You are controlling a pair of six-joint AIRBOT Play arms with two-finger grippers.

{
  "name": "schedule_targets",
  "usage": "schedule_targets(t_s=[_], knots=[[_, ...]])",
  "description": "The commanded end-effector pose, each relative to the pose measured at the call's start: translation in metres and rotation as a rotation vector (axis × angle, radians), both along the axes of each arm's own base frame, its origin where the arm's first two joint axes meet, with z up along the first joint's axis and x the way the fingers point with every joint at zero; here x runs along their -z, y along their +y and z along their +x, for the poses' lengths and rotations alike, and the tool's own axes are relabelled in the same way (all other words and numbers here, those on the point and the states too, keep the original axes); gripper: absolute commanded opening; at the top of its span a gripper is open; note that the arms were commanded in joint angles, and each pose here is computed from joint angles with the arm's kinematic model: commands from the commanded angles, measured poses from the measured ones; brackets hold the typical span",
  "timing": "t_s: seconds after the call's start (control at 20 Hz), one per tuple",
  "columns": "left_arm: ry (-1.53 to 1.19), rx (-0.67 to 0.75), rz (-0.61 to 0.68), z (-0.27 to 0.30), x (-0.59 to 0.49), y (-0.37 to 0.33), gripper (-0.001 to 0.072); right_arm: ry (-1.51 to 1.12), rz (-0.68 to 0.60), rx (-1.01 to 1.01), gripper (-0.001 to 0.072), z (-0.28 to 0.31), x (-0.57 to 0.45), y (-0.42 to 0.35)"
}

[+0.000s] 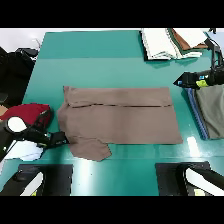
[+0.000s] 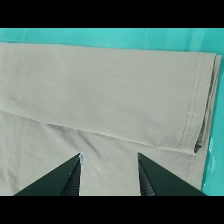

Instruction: Fold the shirts.

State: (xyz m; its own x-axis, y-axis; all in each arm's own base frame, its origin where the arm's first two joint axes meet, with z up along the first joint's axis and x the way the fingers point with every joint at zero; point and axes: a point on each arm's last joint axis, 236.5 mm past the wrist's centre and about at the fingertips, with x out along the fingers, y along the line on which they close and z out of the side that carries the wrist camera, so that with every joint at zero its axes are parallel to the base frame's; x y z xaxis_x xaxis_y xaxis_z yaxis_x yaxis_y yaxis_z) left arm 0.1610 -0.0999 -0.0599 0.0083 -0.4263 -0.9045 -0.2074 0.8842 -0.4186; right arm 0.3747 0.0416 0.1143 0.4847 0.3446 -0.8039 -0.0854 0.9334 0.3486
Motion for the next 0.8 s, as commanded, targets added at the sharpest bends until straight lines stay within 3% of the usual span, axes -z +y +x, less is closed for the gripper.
schedule_targets(t_s=[0.0,0.25,0.5,0.55,0.6,0.75], knots=[[0.017,-0.052,-0.056,-0.011,0.015,-0.012,0.0478,-0.005,0.000,-0.002,0.0404,-0.001,-0.002,0.001],[-0.063,-0.092,-0.167,0.006,0.012,-0.033,0.0478,-0.005,0.002,-0.001,0.0404,-0.001,-0.002,0.001],[-0.009,-0.098,-0.184,-0.009,0.022,-0.037,0.0477,-0.007,0.017,-0.003,0.0404,-0.001,-0.004,0.004],[-0.013,-0.098,-0.184,-0.008,0.021,-0.037,0.0326,-0.009,0.028,-0.005,0.0404,-0.001,-0.005,0.007],[-0.028,-0.086,-0.184,-0.006,0.019,-0.037,0.0058,-0.003,0.026,-0.008,0.0404,-0.003,-0.005,0.006],[-0.091,-0.045,-0.161,0.011,0.002,-0.032,0.0025,0.100,-0.024,-0.020,0.0404,-0.025,0.011,-0.008]])
